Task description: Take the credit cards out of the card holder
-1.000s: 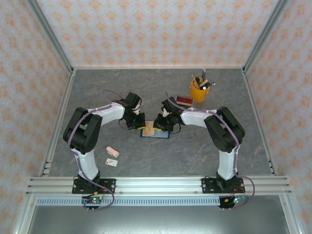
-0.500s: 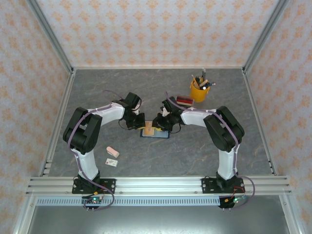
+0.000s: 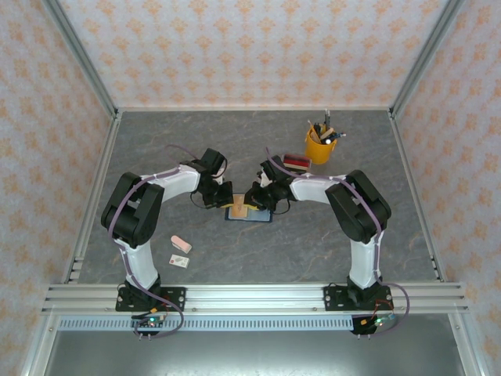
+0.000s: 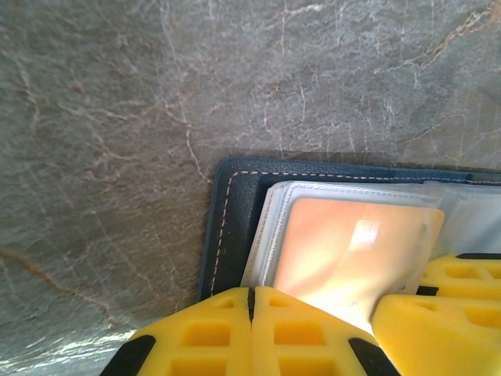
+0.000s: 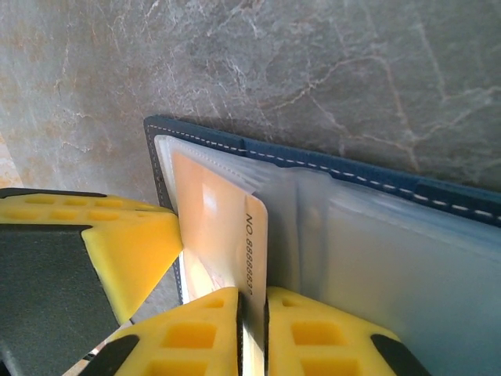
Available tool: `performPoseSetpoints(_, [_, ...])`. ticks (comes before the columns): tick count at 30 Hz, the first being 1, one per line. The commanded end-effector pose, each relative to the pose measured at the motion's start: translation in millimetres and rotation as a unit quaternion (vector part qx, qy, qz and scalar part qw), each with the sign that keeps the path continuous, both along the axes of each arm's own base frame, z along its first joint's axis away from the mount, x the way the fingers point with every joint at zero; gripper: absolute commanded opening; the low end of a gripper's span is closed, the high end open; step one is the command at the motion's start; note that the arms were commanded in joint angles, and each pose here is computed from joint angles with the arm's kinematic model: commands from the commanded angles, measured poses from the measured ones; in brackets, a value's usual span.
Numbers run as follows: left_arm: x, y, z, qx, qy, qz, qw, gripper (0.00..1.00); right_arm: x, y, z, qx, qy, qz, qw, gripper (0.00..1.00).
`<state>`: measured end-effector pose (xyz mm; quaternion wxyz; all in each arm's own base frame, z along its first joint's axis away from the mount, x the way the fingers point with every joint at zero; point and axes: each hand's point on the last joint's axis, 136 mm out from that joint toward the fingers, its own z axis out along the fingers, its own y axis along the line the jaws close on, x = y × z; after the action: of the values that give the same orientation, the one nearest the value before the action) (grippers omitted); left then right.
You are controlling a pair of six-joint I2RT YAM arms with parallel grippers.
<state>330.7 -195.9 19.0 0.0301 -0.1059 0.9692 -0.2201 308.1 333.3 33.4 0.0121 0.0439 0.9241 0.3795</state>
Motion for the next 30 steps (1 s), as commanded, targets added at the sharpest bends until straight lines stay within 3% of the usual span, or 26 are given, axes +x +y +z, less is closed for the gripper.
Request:
performPoseSetpoints(1, [-25.0, 24.0, -33.8, 0.060, 0.050, 0.007, 0.997, 0.00, -1.3, 2.3, 3.9, 0.009, -0.012, 0.005, 1.000, 0.13])
performPoseSetpoints(6, [-24.3, 25.8, -33.5, 0.065, 0.049, 0.008, 0.997, 0.00, -0.6, -4.3, 14.0, 0.014, -0.024, 0.000, 1.000, 0.13])
performPoseSetpoints(13, [-23.6, 24.7, -32.6, 0.063, 0.048, 0.007, 0.997, 0.00, -2.9, 10.1, 44.7, 0.092, -0.043, 0.026, 0.995, 0.13])
performPoseSetpoints(30, [-28.2, 28.0, -42.8, 0.072, 0.062, 0.005, 0.995, 0.00, -9.6, -7.9, 44.8, 0.086, -0.051, 0.029, 0.995, 0.07])
